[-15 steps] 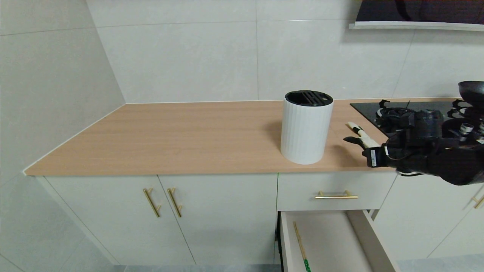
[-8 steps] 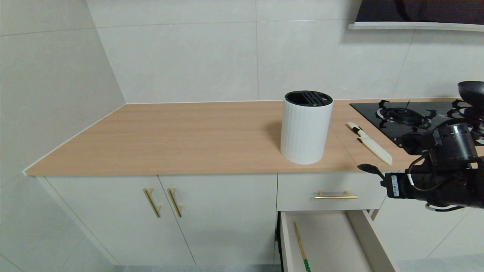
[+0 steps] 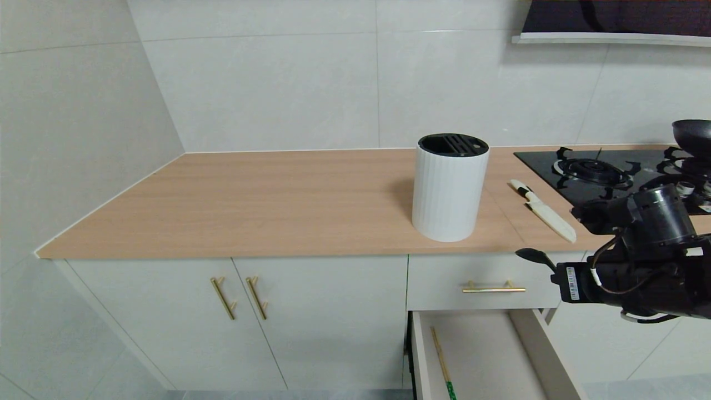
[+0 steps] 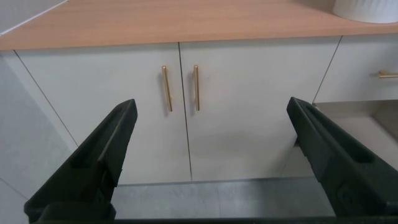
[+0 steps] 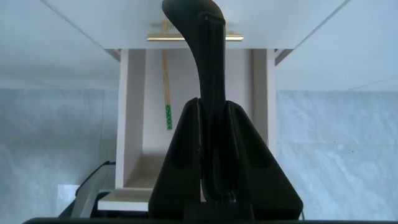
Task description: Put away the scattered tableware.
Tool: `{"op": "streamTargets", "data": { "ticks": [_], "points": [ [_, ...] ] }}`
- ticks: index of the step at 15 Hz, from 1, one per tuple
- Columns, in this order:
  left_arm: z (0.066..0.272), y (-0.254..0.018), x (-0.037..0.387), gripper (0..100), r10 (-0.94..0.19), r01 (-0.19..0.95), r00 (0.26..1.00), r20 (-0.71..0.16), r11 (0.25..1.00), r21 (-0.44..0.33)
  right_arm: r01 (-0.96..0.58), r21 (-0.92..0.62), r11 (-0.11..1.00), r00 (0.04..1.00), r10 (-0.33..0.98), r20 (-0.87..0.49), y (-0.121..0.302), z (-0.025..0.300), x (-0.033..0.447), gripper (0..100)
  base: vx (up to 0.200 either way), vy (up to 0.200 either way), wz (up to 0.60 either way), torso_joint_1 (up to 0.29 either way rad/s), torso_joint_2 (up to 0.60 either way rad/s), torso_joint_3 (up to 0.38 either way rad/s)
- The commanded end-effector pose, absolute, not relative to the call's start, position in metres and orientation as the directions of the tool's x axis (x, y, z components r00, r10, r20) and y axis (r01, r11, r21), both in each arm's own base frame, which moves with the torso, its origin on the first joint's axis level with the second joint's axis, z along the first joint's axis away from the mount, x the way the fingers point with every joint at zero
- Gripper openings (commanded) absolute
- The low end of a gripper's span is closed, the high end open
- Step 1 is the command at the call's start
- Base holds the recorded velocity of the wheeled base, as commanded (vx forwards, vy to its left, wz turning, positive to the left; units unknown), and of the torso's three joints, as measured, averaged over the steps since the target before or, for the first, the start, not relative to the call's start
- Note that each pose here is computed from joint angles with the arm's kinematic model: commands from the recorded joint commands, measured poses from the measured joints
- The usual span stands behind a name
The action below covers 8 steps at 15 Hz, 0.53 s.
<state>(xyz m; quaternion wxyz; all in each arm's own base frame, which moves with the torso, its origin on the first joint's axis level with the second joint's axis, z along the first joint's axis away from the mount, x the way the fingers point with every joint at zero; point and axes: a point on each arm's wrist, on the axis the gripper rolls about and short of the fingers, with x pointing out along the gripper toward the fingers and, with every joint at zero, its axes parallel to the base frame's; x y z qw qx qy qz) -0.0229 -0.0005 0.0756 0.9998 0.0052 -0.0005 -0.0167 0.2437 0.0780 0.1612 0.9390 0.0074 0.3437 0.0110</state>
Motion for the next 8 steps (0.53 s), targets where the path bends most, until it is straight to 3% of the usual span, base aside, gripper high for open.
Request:
{"op": "streamTargets", "data": {
  "ticks": [1, 5, 8],
  "points": [
    [0.075, 0.0, -0.023, 100, -0.034, 0.034, 0.999, 0.0, 0.999, 0.011, -0.016, 0.015, 1.0, 0.754, 0.022, -0.657, 0.079, 0.157, 0.246, 0, 0.0, 0.0, 0.0, 0.0, 0.0, 0.0],
    [0.075, 0.0, -0.023, 100, -0.034, 0.034, 0.999, 0.0, 0.999, 0.011, -0.011, 0.006, 1.0, 0.739, 0.013, -0.674, 0.08, 0.15, 0.251, 0, 0.0, 0.0, 0.0, 0.0, 0.0, 0.0],
    [0.075, 0.0, -0.023, 100, -0.034, 0.034, 0.999, 0.0, 0.999, 0.011, -0.005, 0.006, 1.0, 0.738, 0.008, -0.675, 0.079, 0.146, 0.254, 0, 0.0, 0.0, 0.0, -0.141, 0.33, 0.188]
  ]
}}
